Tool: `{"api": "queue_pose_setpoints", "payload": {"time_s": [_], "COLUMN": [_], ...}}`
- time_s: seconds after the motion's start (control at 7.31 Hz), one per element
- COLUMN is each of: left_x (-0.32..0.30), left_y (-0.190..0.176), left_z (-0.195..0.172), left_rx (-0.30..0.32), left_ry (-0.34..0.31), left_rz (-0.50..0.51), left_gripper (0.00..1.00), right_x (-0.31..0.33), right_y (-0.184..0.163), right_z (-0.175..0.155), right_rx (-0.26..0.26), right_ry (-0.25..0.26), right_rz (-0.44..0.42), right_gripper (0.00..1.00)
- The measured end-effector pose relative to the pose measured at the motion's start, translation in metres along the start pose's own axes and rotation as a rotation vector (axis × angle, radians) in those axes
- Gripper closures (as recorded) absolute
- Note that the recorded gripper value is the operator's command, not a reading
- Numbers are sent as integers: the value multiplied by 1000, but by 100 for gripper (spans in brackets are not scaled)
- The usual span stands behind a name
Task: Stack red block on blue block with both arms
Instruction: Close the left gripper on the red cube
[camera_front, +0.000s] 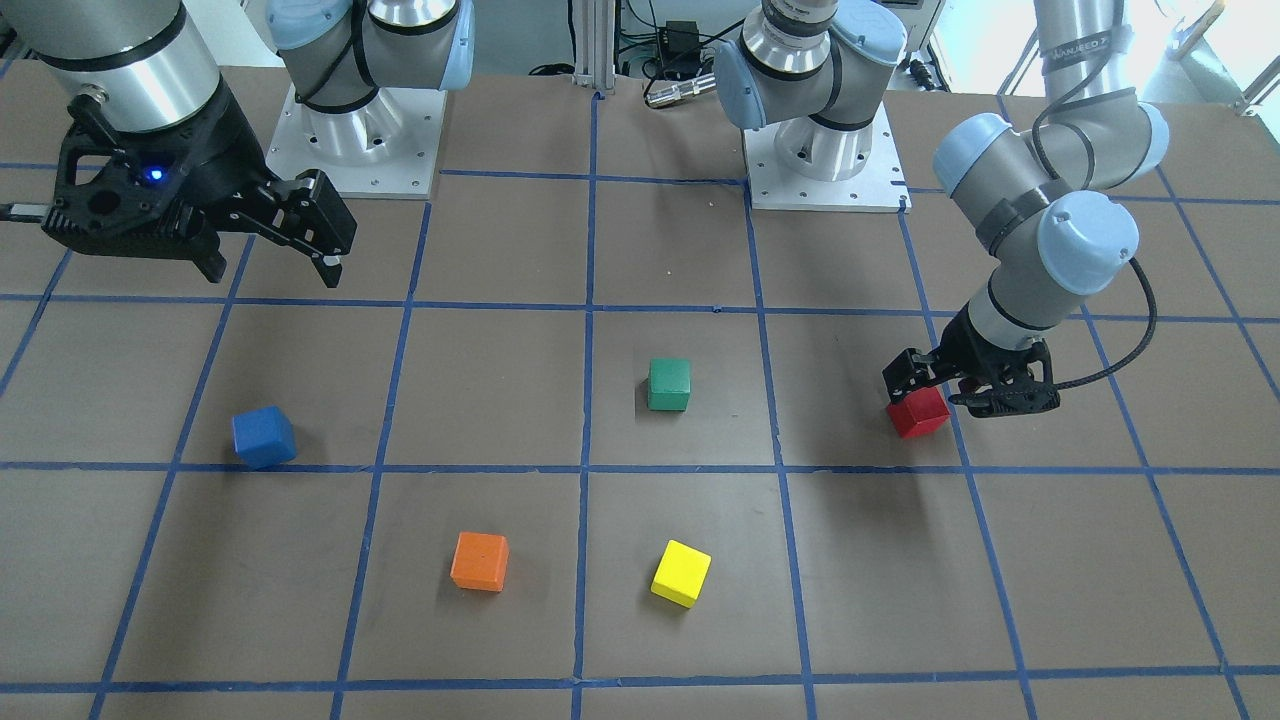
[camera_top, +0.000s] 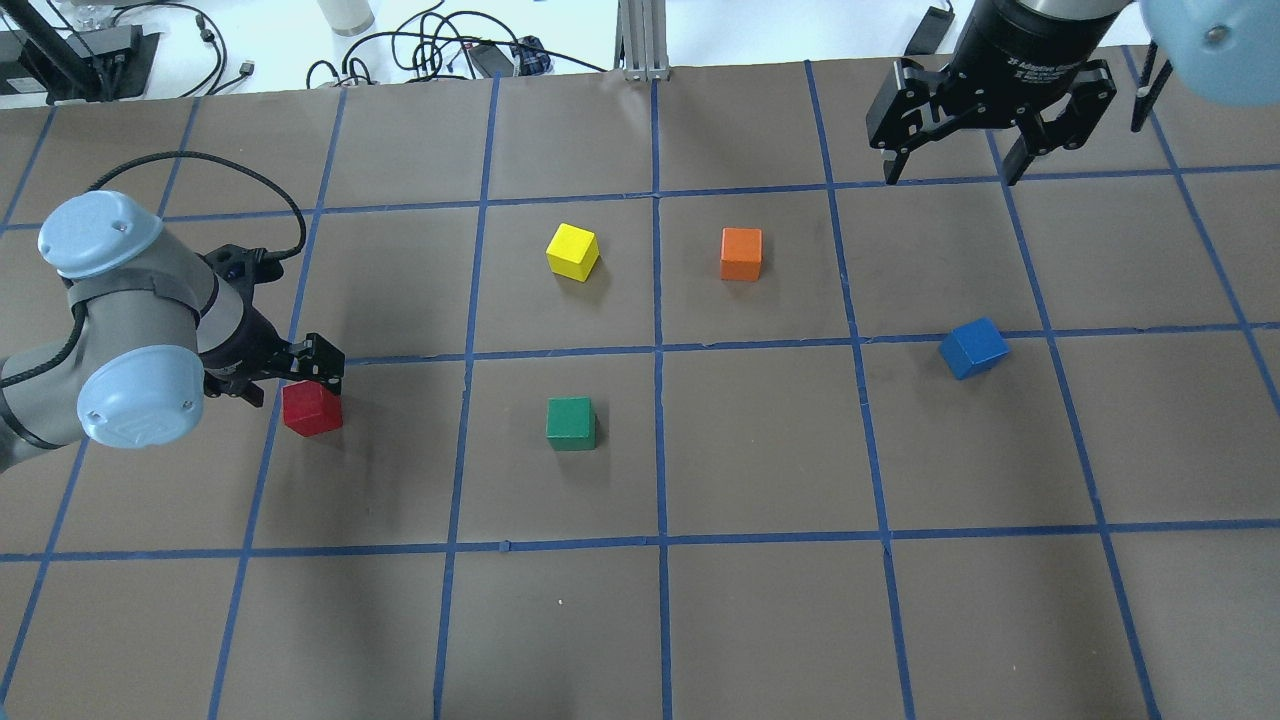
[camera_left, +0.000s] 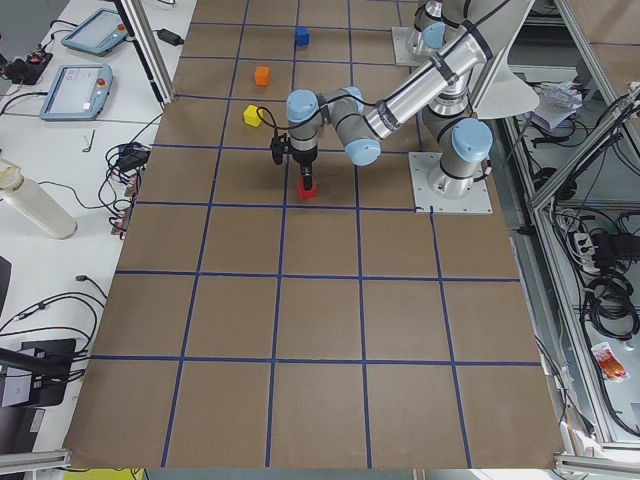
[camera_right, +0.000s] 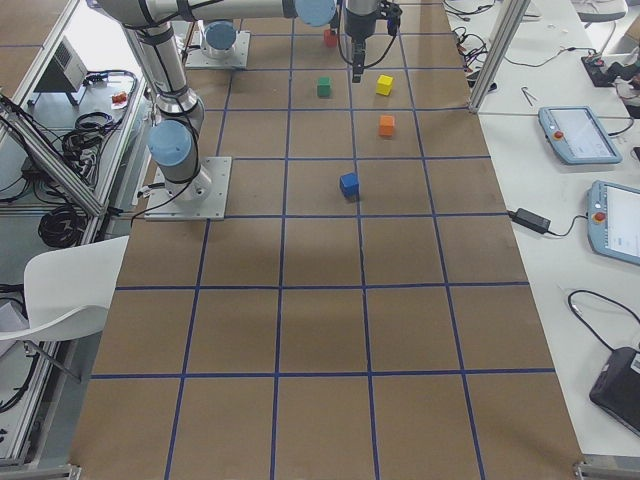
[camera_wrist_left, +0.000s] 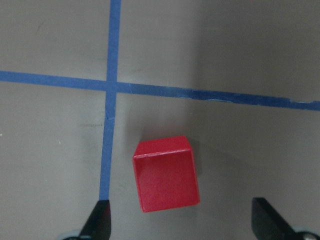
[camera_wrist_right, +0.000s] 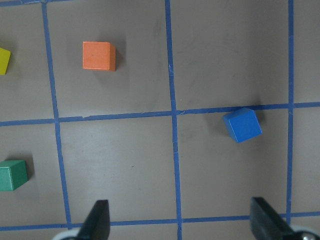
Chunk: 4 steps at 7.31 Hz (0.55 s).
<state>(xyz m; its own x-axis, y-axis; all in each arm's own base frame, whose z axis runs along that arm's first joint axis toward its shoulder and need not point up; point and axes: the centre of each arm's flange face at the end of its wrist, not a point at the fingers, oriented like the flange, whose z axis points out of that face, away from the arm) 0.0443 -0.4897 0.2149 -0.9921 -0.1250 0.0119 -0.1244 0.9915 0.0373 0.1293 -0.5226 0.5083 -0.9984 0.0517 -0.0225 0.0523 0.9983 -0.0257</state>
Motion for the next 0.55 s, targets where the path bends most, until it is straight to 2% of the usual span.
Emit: {"api": "queue_pose_setpoints", "payload": {"time_s": [0.14,0.27,0.55], "left_x": [-1,-2,-2], "left_y": [-2,-5,-7], "left_z": [11,20,28], "left_rx": [-13,-16,-18], "left_ry": [-5,-10,-15], "left_rz": [-12,-19,-21], "left_gripper": [11,47,68], "right_x": [0,0,0], "right_y": [0,0,0], "right_z": [0,1,1], "right_rx": [-1,-2,-2], "right_ry": [0,0,0], "right_rz": [0,0,2], "right_gripper": [0,0,0]}}
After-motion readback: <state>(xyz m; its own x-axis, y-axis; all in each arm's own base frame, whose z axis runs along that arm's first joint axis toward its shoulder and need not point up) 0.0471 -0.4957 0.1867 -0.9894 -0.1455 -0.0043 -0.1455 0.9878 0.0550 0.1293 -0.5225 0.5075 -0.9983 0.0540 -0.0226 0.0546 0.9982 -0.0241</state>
